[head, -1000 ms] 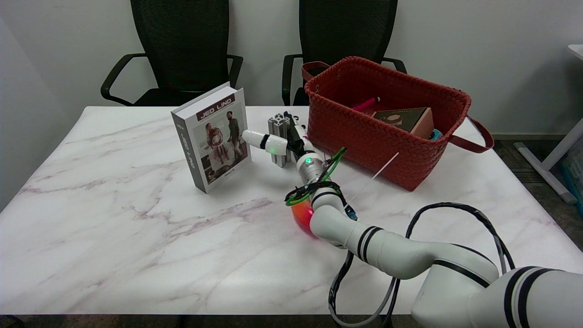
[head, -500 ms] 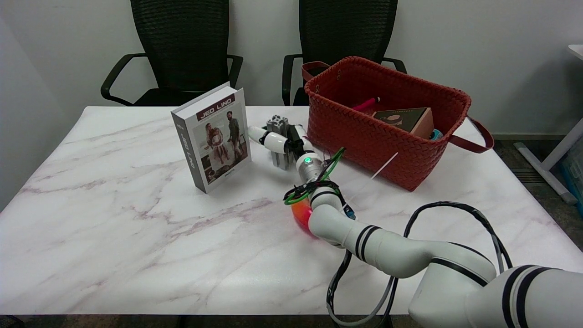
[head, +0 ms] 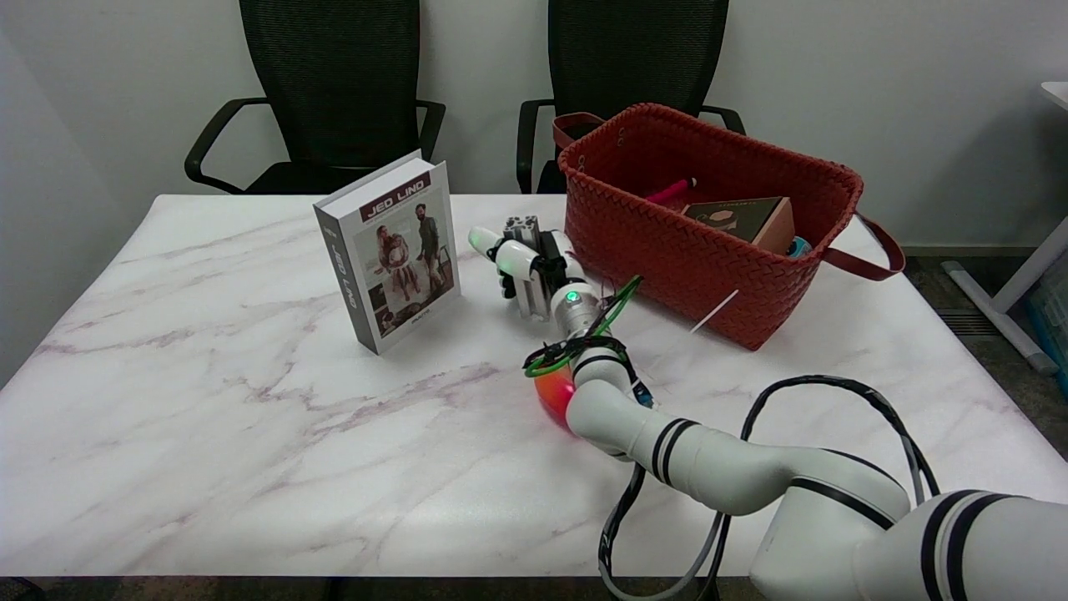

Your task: Pick up the metal rectangular block.

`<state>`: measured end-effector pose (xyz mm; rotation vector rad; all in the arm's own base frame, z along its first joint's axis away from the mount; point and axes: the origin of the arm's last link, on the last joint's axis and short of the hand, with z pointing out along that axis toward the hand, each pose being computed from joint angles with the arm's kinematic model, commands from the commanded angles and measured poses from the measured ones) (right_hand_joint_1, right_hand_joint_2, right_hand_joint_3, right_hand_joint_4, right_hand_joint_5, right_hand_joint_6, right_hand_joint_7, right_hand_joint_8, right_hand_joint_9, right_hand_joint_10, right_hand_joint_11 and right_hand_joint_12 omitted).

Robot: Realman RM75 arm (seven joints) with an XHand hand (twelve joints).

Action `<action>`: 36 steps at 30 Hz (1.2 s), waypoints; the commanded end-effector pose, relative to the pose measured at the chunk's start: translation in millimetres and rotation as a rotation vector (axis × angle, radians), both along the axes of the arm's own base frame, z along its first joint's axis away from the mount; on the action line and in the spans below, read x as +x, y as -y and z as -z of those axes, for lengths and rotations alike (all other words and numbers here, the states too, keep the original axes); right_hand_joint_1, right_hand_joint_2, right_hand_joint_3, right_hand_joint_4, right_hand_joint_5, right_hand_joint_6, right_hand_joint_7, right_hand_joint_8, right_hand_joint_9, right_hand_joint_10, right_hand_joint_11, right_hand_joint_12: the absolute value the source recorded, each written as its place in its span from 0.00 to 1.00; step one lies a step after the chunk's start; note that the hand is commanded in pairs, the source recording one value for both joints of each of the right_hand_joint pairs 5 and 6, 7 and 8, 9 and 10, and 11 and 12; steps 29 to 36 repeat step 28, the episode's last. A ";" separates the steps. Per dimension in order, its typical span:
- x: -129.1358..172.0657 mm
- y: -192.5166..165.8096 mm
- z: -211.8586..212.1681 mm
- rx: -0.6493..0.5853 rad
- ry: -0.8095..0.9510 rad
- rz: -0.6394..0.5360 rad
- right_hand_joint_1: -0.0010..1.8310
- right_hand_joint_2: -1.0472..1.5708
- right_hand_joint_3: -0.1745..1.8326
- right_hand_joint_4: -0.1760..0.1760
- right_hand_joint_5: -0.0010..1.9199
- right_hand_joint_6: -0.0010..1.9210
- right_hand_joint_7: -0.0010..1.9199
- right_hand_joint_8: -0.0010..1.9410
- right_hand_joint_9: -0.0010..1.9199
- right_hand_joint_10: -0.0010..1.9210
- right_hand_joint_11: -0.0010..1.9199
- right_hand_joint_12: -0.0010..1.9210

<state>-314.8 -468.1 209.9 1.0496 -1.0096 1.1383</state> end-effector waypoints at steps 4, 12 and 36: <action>7.3 -4.7 -1.4 -0.035 0.012 -0.052 0.43 0.76 0.19 0.50 1.00 1.00 0.96 0.95 0.90 0.90 0.90 0.90; 54.7 -7.1 19.7 -0.016 0.073 -0.225 0.44 0.75 0.17 0.50 1.00 1.00 0.96 0.95 0.91 0.91 0.93 0.93; 154.8 -12.1 17.5 -0.017 0.006 -0.556 0.46 0.74 0.19 0.50 0.97 0.97 0.96 0.95 0.93 0.93 0.95 0.95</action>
